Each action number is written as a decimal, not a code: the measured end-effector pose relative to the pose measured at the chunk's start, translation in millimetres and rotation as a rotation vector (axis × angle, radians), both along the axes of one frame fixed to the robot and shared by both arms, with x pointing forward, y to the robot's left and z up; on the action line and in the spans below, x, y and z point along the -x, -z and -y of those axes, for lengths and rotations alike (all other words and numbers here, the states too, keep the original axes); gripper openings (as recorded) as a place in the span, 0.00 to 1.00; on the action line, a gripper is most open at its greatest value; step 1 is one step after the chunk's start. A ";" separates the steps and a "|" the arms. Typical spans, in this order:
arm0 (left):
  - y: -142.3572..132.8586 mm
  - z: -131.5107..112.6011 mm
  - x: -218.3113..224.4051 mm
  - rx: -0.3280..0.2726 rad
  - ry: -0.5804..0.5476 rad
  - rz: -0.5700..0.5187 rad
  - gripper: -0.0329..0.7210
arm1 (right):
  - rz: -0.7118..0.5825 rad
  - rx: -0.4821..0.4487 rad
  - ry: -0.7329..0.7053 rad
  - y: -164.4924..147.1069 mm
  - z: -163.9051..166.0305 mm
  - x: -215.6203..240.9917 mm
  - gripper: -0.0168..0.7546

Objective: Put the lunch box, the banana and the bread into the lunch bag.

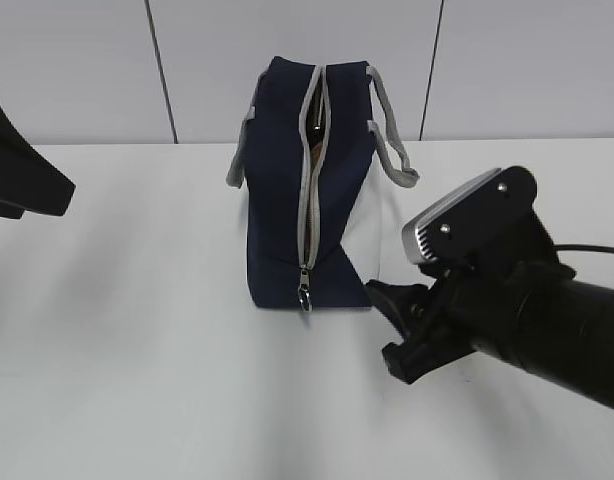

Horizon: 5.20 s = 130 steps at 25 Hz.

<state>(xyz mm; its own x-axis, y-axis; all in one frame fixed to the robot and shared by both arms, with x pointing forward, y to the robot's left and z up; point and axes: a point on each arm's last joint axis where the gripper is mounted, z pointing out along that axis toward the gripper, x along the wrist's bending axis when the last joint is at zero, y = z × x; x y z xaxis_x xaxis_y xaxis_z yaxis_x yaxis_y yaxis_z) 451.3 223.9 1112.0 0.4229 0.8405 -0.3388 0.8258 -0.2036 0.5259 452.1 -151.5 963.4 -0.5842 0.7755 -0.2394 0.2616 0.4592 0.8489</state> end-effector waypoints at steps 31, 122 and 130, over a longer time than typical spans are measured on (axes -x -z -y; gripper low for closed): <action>0.0 0.1 0.0 0.001 0.000 0.000 0.56 | -0.194 -0.223 -0.227 86.9 -21.3 -71.5 0.57; -0.3 0.5 0.1 0.007 0.000 -0.001 0.55 | -0.175 -0.309 -0.227 100.8 -31.3 -87.9 0.08; -0.3 0.5 0.1 0.007 0.000 -0.001 0.55 | -0.162 -0.307 -0.227 93.1 -30.3 -86.7 0.08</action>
